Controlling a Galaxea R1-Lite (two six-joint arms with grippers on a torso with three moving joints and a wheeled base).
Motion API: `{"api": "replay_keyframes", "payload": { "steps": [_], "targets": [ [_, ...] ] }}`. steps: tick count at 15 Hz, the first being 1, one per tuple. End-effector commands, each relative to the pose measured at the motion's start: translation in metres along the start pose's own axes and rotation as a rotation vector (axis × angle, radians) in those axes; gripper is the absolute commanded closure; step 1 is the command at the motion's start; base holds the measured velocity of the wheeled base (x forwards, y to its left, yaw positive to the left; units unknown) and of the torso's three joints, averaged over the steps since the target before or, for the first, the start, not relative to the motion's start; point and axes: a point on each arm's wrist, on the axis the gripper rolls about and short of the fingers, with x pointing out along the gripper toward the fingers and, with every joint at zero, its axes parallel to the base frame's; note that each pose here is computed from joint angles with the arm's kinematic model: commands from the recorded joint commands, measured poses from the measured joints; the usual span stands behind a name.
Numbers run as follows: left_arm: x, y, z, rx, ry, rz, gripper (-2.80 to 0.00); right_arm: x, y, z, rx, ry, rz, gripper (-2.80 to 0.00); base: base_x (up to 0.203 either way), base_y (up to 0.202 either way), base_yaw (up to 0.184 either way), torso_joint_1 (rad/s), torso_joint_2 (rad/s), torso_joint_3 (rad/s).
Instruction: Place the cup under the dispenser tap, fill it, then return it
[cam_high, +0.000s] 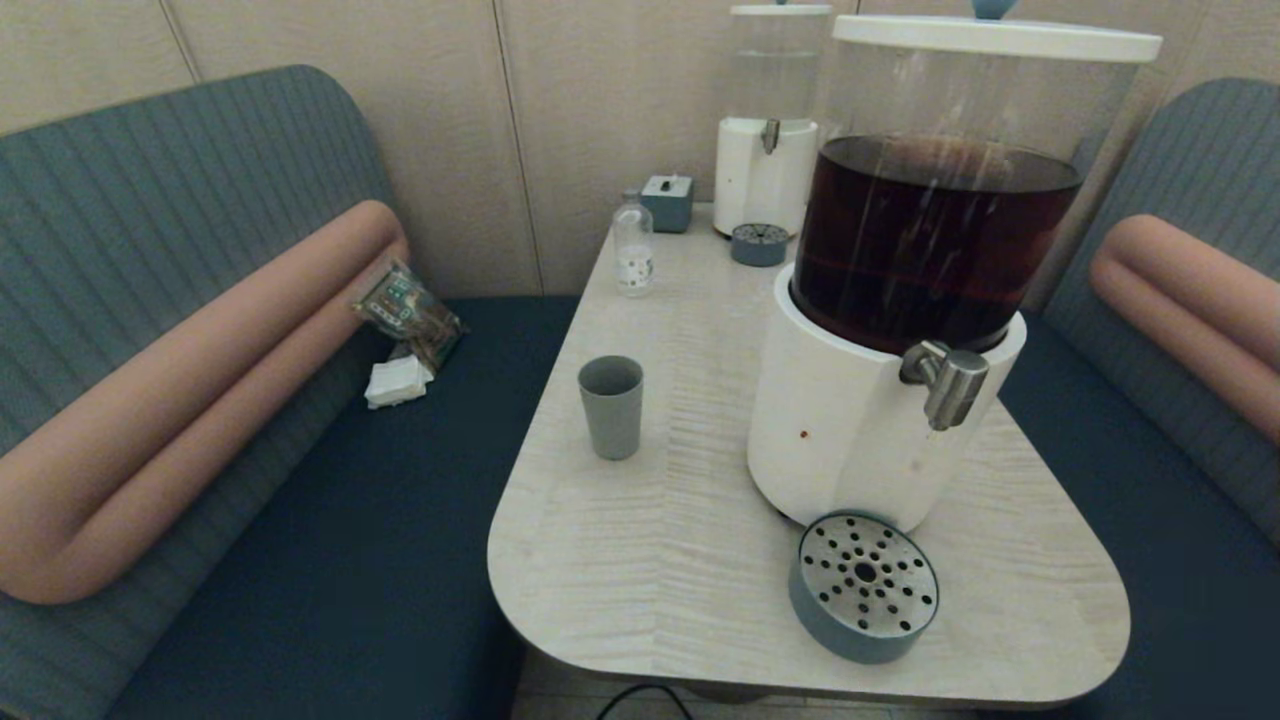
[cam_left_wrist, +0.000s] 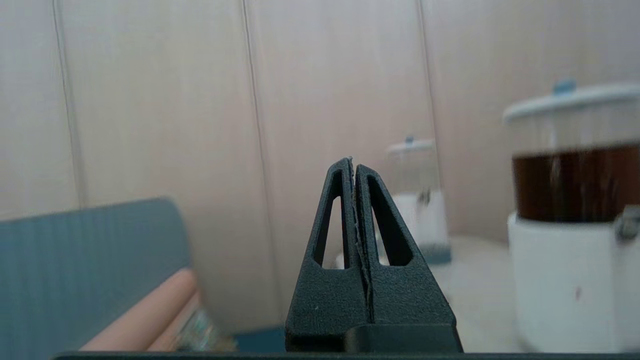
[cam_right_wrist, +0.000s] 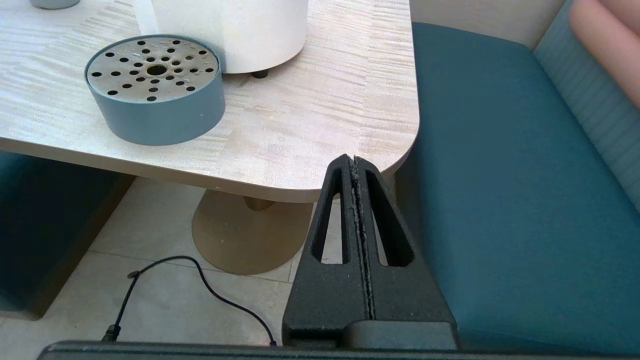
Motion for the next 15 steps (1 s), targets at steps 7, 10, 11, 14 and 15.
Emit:
{"api": "replay_keyframes", "payload": {
  "steps": [7, 10, 11, 14, 15],
  "targets": [
    [-0.031, -0.002, -0.052, 0.052, 0.469, 0.068, 0.00, 0.000, 0.000, 0.000, -0.001, -0.003, 0.001, 0.00, 0.000, 0.000, 0.000, 0.000, 0.00, 0.000],
    [-0.047, -0.003, -0.075, 0.046, 0.751, 0.119, 0.00, 0.000, 0.000, 0.000, -0.001, -0.003, 0.001, 0.00, 0.000, 0.000, 0.000, 0.000, 0.00, 0.000],
    [-0.049, -0.004, -0.077, 0.039, 0.781, 0.124, 0.00, 0.000, 0.000, 0.000, -0.001, -0.003, 0.001, 0.00, 0.000, 0.000, 0.000, 0.000, 0.00, 0.000],
    [-0.051, -0.004, -0.079, -0.014, 0.808, 0.115, 0.00, 0.000, 0.000, 0.000, 0.000, -0.001, 0.002, 0.00, 0.000, 0.000, 0.000, 0.000, 0.00, 0.000],
    [-0.052, -0.005, -0.080, -0.027, 0.819, 0.117, 0.00, 0.000, 0.000, 0.000, 0.000, -0.003, 0.001, 0.00, 0.000, 0.000, 0.000, 0.000, 0.00, 0.000]
  ]
}}
